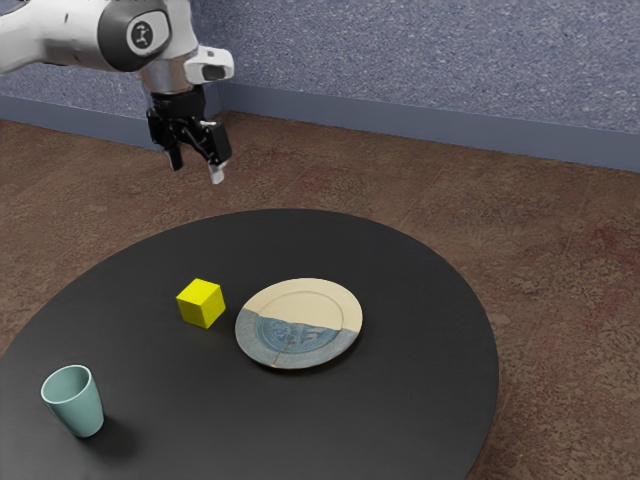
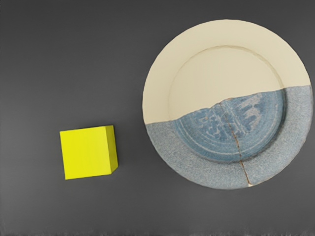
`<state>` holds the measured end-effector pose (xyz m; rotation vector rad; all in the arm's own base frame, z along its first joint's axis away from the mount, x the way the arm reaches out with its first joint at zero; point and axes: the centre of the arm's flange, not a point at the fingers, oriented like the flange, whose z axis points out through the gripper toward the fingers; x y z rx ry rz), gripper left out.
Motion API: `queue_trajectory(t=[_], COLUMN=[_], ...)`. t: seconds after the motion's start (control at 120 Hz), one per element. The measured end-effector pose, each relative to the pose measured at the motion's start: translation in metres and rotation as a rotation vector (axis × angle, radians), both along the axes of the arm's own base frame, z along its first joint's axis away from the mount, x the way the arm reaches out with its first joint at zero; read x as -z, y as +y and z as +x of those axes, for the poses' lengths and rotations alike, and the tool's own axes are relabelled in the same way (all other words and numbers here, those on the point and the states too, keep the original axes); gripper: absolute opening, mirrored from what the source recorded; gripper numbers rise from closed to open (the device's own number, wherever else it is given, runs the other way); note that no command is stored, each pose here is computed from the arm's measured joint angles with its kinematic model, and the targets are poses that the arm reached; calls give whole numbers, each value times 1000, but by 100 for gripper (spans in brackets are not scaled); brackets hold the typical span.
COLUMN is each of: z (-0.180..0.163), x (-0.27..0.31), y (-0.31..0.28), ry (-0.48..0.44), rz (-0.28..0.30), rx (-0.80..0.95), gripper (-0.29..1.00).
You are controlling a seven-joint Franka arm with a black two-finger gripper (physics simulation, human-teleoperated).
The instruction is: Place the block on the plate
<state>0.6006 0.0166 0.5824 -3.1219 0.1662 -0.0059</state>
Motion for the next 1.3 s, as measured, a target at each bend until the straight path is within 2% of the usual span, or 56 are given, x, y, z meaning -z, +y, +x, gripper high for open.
queue_trajectory(t=[0.133,0.292,0.408,0.625,0.95,1.3], z=[-1,6,5,14,17,18], x=[27,98,153,239,274,312], y=[11,31,45,72,90,100], ry=[36,85,105,73,1,9], rz=[4,19,7,-4,-3,4], rx=[-6,-49,-88,-125,-96,-77], gripper=[70,70,70,70,70,70])
